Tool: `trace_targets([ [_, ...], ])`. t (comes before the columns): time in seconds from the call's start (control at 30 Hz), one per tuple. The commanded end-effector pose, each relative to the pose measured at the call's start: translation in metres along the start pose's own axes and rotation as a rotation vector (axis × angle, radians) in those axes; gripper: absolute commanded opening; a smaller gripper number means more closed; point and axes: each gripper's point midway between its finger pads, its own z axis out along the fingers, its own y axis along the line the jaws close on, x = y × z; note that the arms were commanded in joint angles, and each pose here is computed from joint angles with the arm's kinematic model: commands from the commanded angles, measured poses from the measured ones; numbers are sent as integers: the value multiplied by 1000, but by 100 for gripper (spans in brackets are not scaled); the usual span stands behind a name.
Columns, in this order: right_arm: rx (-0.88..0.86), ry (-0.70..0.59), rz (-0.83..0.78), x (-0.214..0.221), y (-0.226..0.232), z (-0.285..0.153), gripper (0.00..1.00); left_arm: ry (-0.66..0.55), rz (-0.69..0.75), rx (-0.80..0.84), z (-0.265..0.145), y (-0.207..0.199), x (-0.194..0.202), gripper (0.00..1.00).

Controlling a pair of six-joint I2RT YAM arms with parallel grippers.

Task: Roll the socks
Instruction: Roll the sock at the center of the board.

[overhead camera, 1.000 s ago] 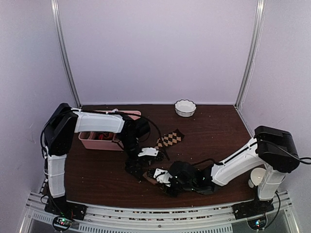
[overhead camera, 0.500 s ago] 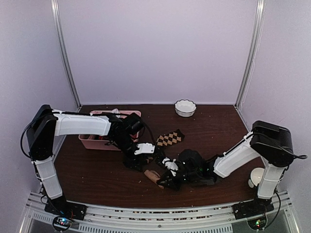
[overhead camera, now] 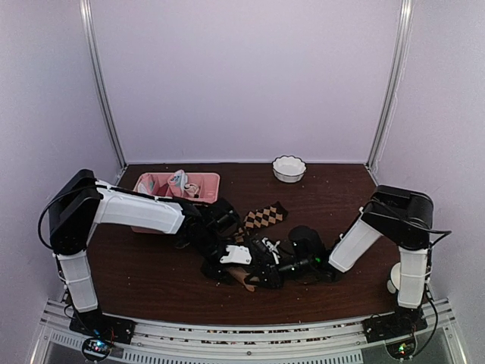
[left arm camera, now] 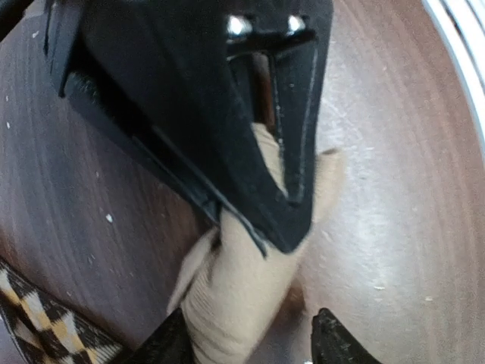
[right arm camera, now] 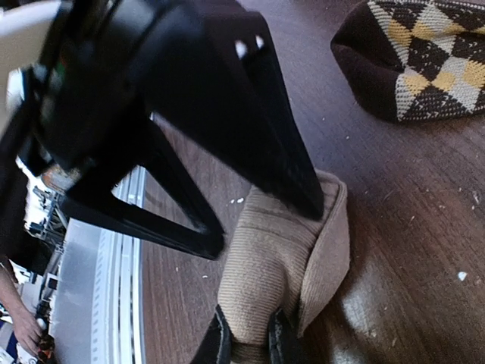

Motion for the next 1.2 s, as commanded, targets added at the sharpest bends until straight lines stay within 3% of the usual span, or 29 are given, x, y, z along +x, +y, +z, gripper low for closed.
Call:
trace_targets([
  [0.0,159,246,361,102,-49,-16,0,-3,60,-80,14,19,-5,49],
  [0.13,129,240,369,97,-45,-13,0,15,68,-89,23,24,-3,23],
  [0.3,107,232,380,89,-43,-11,0,15,66,-18,27,17,-7,17],
  [0.37,111,218,382,84,-44,-12,0,19,64,34,24,11,-8,5],
  [0.4,122,207,380,81,-46,-14,5,27,63,66,22,7,-9,0],
  [0.47,156,183,364,73,-49,-19,14,30,49,135,16,-2,-9,0],
  [0.53,183,143,320,60,-48,-26,34,22,8,174,5,-4,-9,0],
  [0.57,187,112,288,49,-44,-31,51,11,-20,193,-2,-3,-11,0],
  [0.6,197,87,264,42,-43,-35,89,-2,-55,207,-10,0,-12,0],
  [0.63,215,75,242,37,-43,-39,99,-22,-89,219,-19,4,-15,0],
  [0.9,582,-126,-11,-30,-48,-108,100,-210,-332,318,-97,34,-38,0],
  [1.0,730,-307,-126,-76,-29,-157,100,-225,-359,322,-118,38,-40,0],
  [1.07,826,-528,-60,-103,-22,-199,100,-235,-364,325,-126,38,-43,0],
  [1.1,811,-628,-8,-112,-15,-213,100,-238,-363,327,-129,37,-44,0],
  [1.17,615,-678,-124,-131,21,-208,100,-247,-364,339,-135,35,-48,0],
])
